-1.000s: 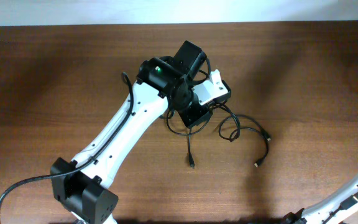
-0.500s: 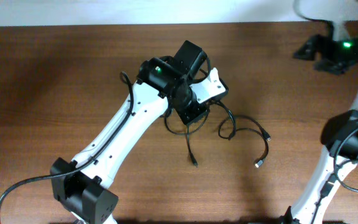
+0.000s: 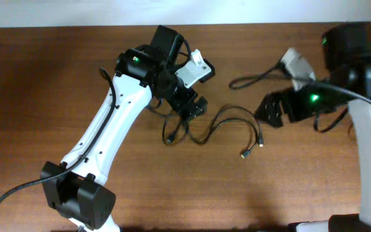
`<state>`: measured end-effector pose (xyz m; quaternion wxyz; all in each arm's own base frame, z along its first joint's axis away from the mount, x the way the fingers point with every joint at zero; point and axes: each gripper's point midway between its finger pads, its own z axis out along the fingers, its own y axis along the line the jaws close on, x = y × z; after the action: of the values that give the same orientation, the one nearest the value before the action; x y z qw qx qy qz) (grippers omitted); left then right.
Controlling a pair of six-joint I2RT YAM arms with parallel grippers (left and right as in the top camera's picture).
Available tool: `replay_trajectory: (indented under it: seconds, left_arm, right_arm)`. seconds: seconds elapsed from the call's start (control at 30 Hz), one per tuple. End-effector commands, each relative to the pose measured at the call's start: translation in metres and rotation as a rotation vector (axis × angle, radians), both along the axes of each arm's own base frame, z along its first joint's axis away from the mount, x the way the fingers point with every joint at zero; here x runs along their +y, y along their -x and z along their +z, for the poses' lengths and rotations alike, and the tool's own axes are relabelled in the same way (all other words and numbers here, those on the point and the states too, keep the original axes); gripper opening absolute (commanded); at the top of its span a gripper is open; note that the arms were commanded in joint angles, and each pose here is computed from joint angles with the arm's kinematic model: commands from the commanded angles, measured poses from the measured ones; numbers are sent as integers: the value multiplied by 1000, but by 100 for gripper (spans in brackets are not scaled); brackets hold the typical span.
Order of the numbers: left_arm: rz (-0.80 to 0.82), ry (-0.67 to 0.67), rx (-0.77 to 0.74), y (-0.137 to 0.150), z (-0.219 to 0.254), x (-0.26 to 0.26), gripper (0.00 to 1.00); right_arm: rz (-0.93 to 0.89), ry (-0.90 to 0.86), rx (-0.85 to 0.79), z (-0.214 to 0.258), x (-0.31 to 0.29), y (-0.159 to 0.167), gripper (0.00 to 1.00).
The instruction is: Untangle cables
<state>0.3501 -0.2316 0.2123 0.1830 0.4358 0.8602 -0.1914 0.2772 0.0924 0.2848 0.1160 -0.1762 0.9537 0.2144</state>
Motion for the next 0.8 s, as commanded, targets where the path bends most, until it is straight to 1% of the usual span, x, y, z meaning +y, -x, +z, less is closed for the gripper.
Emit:
replay_trajectory:
  seconds: [0.0, 0.03, 0.07, 0.1, 0.13, 0.17, 0.2, 0.23, 0.27, 0.3, 0.33, 0.37, 0.4, 0.43, 0.47, 0.5, 0.53, 0.57, 0.67, 0.7, 0.77]
  left_arm:
    - [40, -35, -22, -6, 3, 15, 94]
    - [70, -39, -34, -14, 3, 25, 91]
    - [103, -36, -42, -22, 6, 36, 90]
    - [197, -17, -47, -34, 12, 57, 90]
    - [323, 13, -50, -48, 21, 87, 86]
    - [426, 91, -45, -54, 38, 119, 79]
    - [459, 151, -45, -54, 49, 135, 75]
    - [534, 235, -63, -51, 71, 169, 68]
    - [579, 256, -73, -50, 79, 183, 67]
    - [612, 277, -101, -46, 90, 197, 67]
    - [627, 300, -131, -41, 103, 205, 65]
    - [639, 305, -166, -34, 115, 211, 58]
    - [638, 308, -198, -25, 127, 210, 46]
    - [636, 309, -206, -11, 136, 207, 44]
    - [639, 307, -187, 4, 139, 203, 45]
    - [642, 305, -168, 15, 140, 201, 45]
    - [644, 304, -156, 20, 140, 200, 45]
    - [647, 301, -133, 28, 139, 198, 45]
    - [598, 287, -78, 40, 132, 180, 44]
    - [581, 278, -67, 43, 130, 174, 45]
    - [543, 256, -50, 48, 127, 164, 45]
  right_arm:
    - [38, 3, 162, -41, 4, 26, 89]
    - [101, 11, 196, -56, 12, 36, 84]
    - [153, 16, 199, -64, 23, 40, 83]
    - [204, 20, 185, -68, 36, 42, 82]
    - [274, 22, 155, -69, 54, 44, 82]
    - [343, 24, 127, -69, 71, 49, 82]
    - [403, 36, 92, -69, 86, 52, 80]
    - [457, 48, 55, -70, 100, 54, 68]
    - [484, 43, 33, -71, 108, 55, 63]
    - [514, 34, 4, -76, 122, 55, 63]
    - [538, 28, -15, -86, 134, 56, 60]
    - [547, 24, -23, -96, 141, 55, 45]
    - [536, 23, -8, -115, 146, 53, 40]
    - [509, 27, 25, -137, 147, 53, 40]
    - [466, 27, 60, -154, 149, 52, 40]
    - [461, 18, 63, -161, 151, 52, 40]
    - [474, -1, 54, -165, 158, 53, 48]
    - [499, -31, 38, -166, 168, 55, 47]
    - [560, -74, -38, -162, 208, 64, 27]
    - [547, -57, -68, -163, 216, 63, 24]
    - [550, -9, -99, -169, 222, 63, 22]
